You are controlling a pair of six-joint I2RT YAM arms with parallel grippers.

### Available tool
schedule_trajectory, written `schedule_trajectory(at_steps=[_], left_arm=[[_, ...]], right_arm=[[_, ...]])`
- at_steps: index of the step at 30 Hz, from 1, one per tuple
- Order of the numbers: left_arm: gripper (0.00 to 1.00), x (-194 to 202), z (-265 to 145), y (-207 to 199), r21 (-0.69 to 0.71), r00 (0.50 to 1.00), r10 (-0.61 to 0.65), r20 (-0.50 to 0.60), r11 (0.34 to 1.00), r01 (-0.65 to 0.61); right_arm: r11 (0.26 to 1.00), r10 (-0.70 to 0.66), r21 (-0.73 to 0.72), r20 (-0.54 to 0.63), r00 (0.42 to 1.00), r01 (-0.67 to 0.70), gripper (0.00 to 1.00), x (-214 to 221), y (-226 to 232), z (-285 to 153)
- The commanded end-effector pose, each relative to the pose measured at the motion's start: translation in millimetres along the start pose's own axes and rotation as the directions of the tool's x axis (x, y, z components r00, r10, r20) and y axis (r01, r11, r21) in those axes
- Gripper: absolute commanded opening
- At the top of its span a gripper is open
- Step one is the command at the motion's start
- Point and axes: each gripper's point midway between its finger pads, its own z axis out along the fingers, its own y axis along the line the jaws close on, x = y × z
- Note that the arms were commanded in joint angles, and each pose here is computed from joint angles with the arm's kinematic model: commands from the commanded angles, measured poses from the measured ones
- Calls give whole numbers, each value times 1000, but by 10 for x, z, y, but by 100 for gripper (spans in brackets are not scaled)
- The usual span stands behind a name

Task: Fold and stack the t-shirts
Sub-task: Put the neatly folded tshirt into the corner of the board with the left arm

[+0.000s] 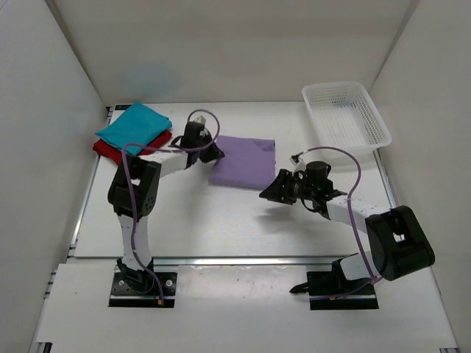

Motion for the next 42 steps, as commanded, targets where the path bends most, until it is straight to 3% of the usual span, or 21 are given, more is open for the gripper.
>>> schedule_trajectory(at_steps=[1,3,4,6,7,8,11,15,16,18,19,20,21,23,24,29,31,35,39,40,42], left_arm=[[0,-634,-63,-353,-4,996,76,56,997,-75],[0,-1241,-160,-771,40,979,140,148,988,-147],[0,-1303,-156,-757,28,981,144,127,989,-148],[0,-1975,-419,-1025,48,957,169,234,982,-185],[0,-2105,-426,-854,28,963,153,222,986,-164],[0,-2344,-560,-984,47,949,159,274,983,-178],[0,-2921,-983,-699,49,926,89,367,992,-115],[0,-3320,-1496,205,19,886,-62,459,998,60],[6,-3250,-1484,578,-1,882,-119,456,991,134],[35,-3288,-1764,1144,18,822,-230,522,966,259],[45,-3054,-1730,1363,7,823,-272,499,950,311],[69,-2897,-1755,1701,14,790,-353,501,916,401],[98,-2884,-1862,1795,34,767,-369,525,910,414],[99,-2593,-2019,2192,46,708,-467,530,849,526],[99,-2639,-2175,2239,58,678,-463,570,847,529],[99,-2352,-2532,2403,15,628,-448,637,821,571],[98,-2286,-2572,2320,15,630,-436,642,829,559],[99,-1975,-2454,2021,-20,703,-385,598,870,493],[99,-1583,-2165,1407,-42,820,-260,510,945,325],[99,-1423,-2048,1222,-47,858,-213,467,963,264],[99,-1160,-1918,939,-65,900,-120,418,985,162]], right_arm=[[1000,-5,-5,64,998,6,53,16,-64,-97],[1000,4,4,70,998,-5,52,46,-103,-125],[1000,15,17,76,997,-16,52,41,-168,-153],[999,25,20,65,998,-27,51,69,-190,-149],[999,28,22,65,998,-29,52,63,-198,-145],[999,34,25,44,998,-35,51,124,-222,-122],[1000,28,5,24,999,-28,51,97,-160,-73],[1000,12,-10,-39,999,-12,51,209,-100,9],[1000,6,-18,-44,999,-7,51,208,-83,26],[999,15,-29,-63,998,-16,52,284,-65,34],[999,4,-38,-64,998,-6,51,276,-42,41],[999,7,-40,-73,997,-10,51,296,-43,45],[999,6,-44,-85,996,-9,51,337,-38,54],[999,9,-47,-89,996,-14,51,356,-45,38],[999,16,-41,-99,995,-20,52,406,-72,28],[999,10,-43,-108,994,-15,51,557,-91,-34],[1000,9,-28,-118,993,-12,51,671,-125,-67],[999,-8,38,-109,994,12,51,803,-232,-136],[989,-81,114,-99,992,92,49,860,-281,-164],[983,-112,131,-99,989,125,98,857,-270,-169],[975,-145,153,-114,983,161,99,904,-282,-171]])
